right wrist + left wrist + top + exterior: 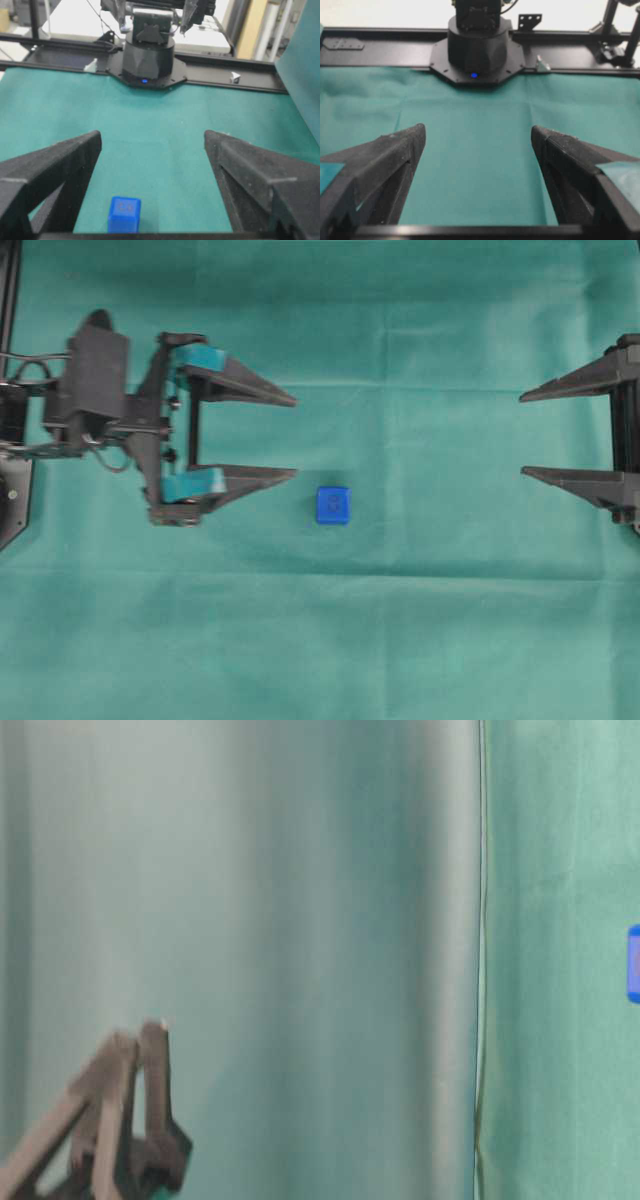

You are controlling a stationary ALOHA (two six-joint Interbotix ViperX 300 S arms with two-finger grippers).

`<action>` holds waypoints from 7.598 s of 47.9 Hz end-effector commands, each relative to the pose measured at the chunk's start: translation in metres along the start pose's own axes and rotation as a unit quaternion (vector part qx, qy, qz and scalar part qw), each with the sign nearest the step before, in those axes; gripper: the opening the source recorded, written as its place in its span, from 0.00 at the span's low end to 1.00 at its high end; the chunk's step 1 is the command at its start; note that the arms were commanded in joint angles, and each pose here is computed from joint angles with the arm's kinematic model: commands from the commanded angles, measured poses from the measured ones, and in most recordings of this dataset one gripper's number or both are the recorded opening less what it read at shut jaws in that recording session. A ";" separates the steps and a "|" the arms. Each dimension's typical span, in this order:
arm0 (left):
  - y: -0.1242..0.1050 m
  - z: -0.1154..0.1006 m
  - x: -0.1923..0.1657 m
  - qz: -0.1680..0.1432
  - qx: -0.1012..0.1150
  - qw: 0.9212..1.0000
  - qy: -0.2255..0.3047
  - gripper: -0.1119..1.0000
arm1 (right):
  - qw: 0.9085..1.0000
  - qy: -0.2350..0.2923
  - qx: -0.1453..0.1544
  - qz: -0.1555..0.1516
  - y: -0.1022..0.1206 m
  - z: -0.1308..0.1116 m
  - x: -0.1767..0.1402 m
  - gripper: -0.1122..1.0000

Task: Handover the blue block to the right arm after grasping it with the left arm, then place it in the designated position.
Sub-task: 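Move the left gripper toward the blue cube, then lower the left gripper around the blue cube and close it, then lift the blue cube with the left gripper and raise it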

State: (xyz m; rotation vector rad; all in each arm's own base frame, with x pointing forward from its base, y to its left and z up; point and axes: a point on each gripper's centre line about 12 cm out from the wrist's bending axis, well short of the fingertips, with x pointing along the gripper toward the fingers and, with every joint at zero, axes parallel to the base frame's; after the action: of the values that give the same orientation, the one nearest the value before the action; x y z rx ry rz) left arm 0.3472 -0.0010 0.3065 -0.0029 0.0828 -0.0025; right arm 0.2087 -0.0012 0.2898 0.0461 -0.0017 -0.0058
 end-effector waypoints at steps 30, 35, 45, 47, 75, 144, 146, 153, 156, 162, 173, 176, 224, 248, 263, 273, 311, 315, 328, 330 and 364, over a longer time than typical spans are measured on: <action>0.000 0.011 0.033 0.000 -0.004 0.999 0.047 1.00 | 1.000 -0.007 -0.002 -0.001 0.000 0.007 0.004 0.95; -0.001 0.007 0.041 0.000 -0.004 0.995 0.099 1.00 | 1.000 -0.008 -0.002 -0.001 0.000 0.008 0.004 0.95; -0.002 -0.001 0.055 -0.001 -0.003 0.979 0.205 1.00 | 1.000 -0.004 -0.001 -0.001 0.000 0.007 0.005 0.95; -0.002 -0.001 0.057 -0.001 -0.003 0.975 0.221 1.00 | 1.000 -0.004 -0.002 -0.001 0.000 0.007 0.006 0.95; -0.008 -0.005 0.073 -0.006 -0.002 0.935 0.354 1.00 | 1.000 0.002 -0.001 -0.002 0.000 0.004 0.007 0.95; -0.009 -0.012 0.073 -0.006 -0.002 0.932 0.362 1.00 | 1.000 0.004 -0.001 -0.002 -0.001 0.003 0.008 0.95; -0.009 -0.014 0.073 -0.006 -0.002 0.932 0.363 1.00 | 1.000 0.003 -0.002 -0.001 0.000 0.004 0.007 0.95; -0.009 -0.025 0.076 -0.006 -0.002 0.933 0.361 1.00 | 1.000 0.004 -0.002 -0.002 0.000 0.003 0.008 0.95; -0.009 -0.032 0.077 -0.006 -0.002 0.933 0.359 1.00 | 1.000 0.005 -0.001 -0.002 -0.001 0.003 0.008 0.95; -0.009 -0.047 0.078 -0.006 -0.002 0.932 0.363 1.00 | 1.000 0.007 -0.002 -0.002 -0.001 0.002 0.009 0.95; -0.014 -0.080 0.086 -0.011 0.000 0.926 0.378 1.00 | 1.000 0.009 -0.001 -0.002 -0.001 0.001 0.009 0.95; -0.014 -0.090 0.089 -0.010 0.000 0.924 0.382 1.00 | 1.000 0.010 -0.001 -0.002 -0.001 0.000 0.009 0.95; -0.011 -0.174 0.106 -0.007 -0.001 0.919 0.395 1.00 | 1.000 0.017 -0.001 -0.002 -0.001 -0.003 0.011 0.95; -0.012 -0.176 0.105 -0.009 0.001 0.917 0.400 0.77 | 1.000 0.018 -0.001 -0.002 -0.001 -0.004 0.011 0.95; -0.009 -0.176 0.105 -0.005 -0.001 0.914 0.405 0.52 | 1.000 0.014 -0.001 -0.002 -0.001 -0.002 0.011 0.95; -0.009 -0.176 0.106 -0.005 -0.002 0.915 0.403 0.52 | 1.000 0.016 -0.001 -0.002 -0.001 -0.002 0.012 0.95; -0.012 -0.106 0.097 -0.009 0.000 0.926 0.376 0.52 | 1.000 0.014 -0.001 -0.002 -0.001 0.000 0.012 0.95; -0.012 -0.091 0.093 -0.009 0.000 0.929 0.370 0.52 | 1.000 0.014 -0.002 -0.002 -0.001 0.000 0.012 0.95; -0.012 -0.044 0.079 -0.010 0.001 0.937 0.349 0.52 | 1.000 0.012 -0.002 -0.002 -0.001 0.001 0.012 0.95; -0.012 -0.035 0.077 -0.010 0.001 0.939 0.344 0.52 | 1.000 0.013 -0.002 -0.002 -0.001 0.001 0.012 0.95; -0.013 0.070 0.042 -0.013 0.009 0.963 0.270 0.52 | 1.000 0.014 -0.002 -0.002 -0.001 0.001 0.012 0.95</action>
State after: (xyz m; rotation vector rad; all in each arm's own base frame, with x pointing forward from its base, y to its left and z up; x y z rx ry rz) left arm 0.3989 -0.0130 0.3518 0.0086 0.6826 -0.0273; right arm 0.2180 -0.0016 0.2793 0.0448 0.0566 -0.0083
